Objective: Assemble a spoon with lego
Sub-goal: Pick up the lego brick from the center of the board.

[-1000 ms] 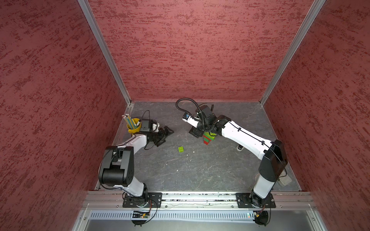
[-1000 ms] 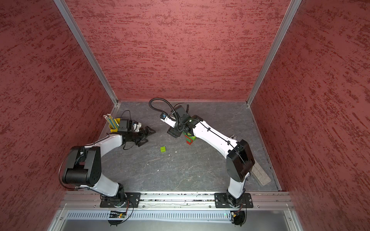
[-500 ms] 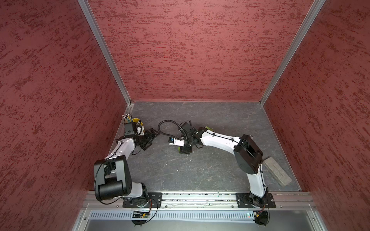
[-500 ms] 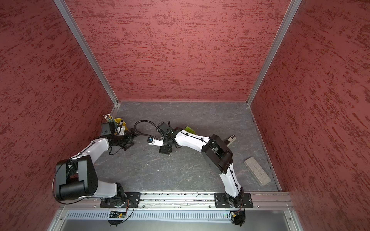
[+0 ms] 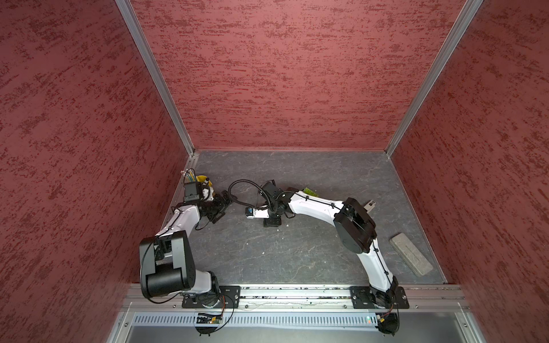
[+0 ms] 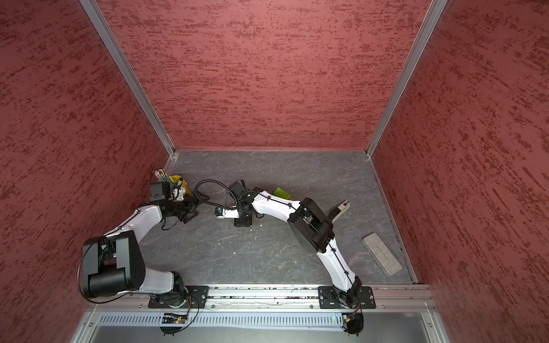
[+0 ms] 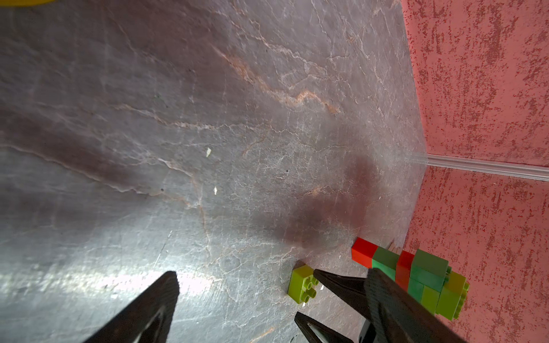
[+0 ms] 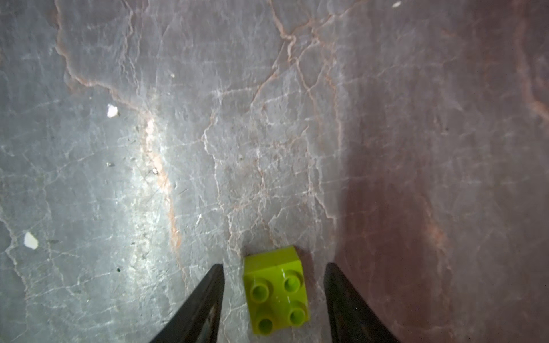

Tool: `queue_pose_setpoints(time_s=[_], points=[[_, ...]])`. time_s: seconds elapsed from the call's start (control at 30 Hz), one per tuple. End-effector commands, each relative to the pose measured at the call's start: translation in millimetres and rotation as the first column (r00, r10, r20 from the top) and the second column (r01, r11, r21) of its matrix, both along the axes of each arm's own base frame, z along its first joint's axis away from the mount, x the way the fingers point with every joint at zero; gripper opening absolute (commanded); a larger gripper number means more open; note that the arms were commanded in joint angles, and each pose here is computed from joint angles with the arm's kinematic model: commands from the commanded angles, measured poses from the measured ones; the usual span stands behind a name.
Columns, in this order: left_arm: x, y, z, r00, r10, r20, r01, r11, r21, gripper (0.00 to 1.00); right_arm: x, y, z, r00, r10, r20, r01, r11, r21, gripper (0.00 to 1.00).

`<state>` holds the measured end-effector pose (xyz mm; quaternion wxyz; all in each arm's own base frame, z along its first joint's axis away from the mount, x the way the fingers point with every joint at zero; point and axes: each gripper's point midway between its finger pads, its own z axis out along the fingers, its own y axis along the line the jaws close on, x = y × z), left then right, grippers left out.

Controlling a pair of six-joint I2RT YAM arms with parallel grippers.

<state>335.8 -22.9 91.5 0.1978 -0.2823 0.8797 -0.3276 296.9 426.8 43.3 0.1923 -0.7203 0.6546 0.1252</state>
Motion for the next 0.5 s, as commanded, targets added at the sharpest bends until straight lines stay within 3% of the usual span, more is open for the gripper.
queue_pose_setpoints(time_s=[0.0,0.3,0.47], points=[[-2.8,0.0,-4.7,1.0,-0.013,-0.007,0.013,1.0,0.019,1.0,-3.3,-6.1,-8.3,1.0,0.023,-0.014,-0.024,0.999,-0.045,0.56],[-4.1,-2.1,-5.2,1.0,-0.022,-0.009,0.022,0.999,0.034,1.0,-0.1,-15.1,-13.8,1.0,0.003,-0.021,-0.004,0.997,-0.083,0.48],[-4.7,-4.3,-5.6,1.0,-0.027,-0.012,0.027,0.999,0.035,1.0,2.3,-15.6,-10.6,1.0,-0.013,-0.017,0.012,0.996,-0.083,0.38]])
